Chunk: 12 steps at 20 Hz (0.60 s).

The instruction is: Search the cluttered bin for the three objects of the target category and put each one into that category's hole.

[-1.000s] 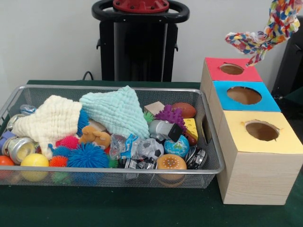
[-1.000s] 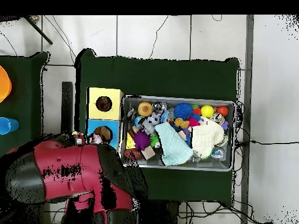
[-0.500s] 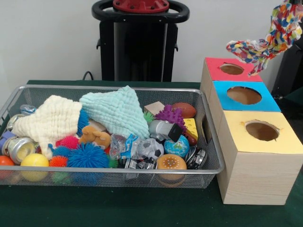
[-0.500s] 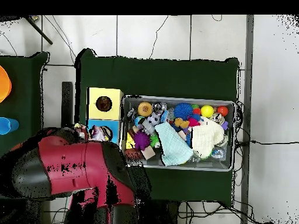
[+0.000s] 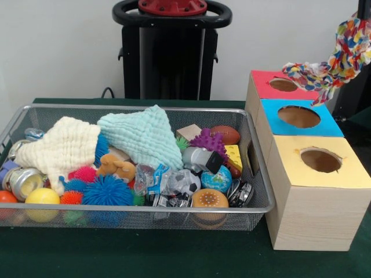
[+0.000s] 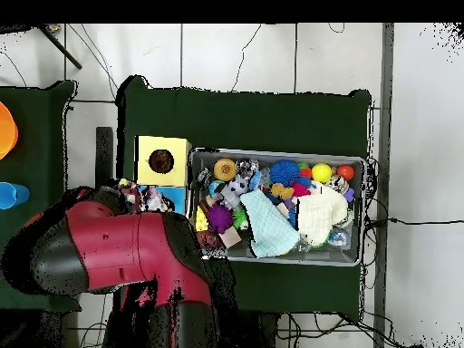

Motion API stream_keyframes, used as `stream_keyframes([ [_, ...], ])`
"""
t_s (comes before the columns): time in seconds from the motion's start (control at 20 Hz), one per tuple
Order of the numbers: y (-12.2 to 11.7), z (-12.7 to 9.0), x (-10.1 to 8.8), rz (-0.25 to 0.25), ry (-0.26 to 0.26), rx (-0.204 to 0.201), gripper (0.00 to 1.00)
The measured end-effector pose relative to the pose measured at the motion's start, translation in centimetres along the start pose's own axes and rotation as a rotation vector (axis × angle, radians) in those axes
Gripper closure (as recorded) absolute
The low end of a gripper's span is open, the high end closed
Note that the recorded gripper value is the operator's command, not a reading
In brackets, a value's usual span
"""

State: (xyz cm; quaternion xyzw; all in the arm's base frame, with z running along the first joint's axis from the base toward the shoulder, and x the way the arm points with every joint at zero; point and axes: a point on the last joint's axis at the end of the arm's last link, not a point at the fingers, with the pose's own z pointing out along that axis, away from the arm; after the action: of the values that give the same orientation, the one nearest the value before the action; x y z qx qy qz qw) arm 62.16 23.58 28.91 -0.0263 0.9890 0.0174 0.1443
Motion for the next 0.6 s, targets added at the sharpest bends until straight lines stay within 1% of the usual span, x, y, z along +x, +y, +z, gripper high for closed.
stream_keyframes([
  [0.15, 0.0, 0.3, -0.1, 0.0, -0.008, 0.0, 1.0],
  [0.35, -0.2, 1.1, -0.5, 0.003, -0.032, 0.001, 1.0],
  [0.6, -0.5, 2.2, -1.0, 0.006, -0.076, 0.002, 1.0],
])
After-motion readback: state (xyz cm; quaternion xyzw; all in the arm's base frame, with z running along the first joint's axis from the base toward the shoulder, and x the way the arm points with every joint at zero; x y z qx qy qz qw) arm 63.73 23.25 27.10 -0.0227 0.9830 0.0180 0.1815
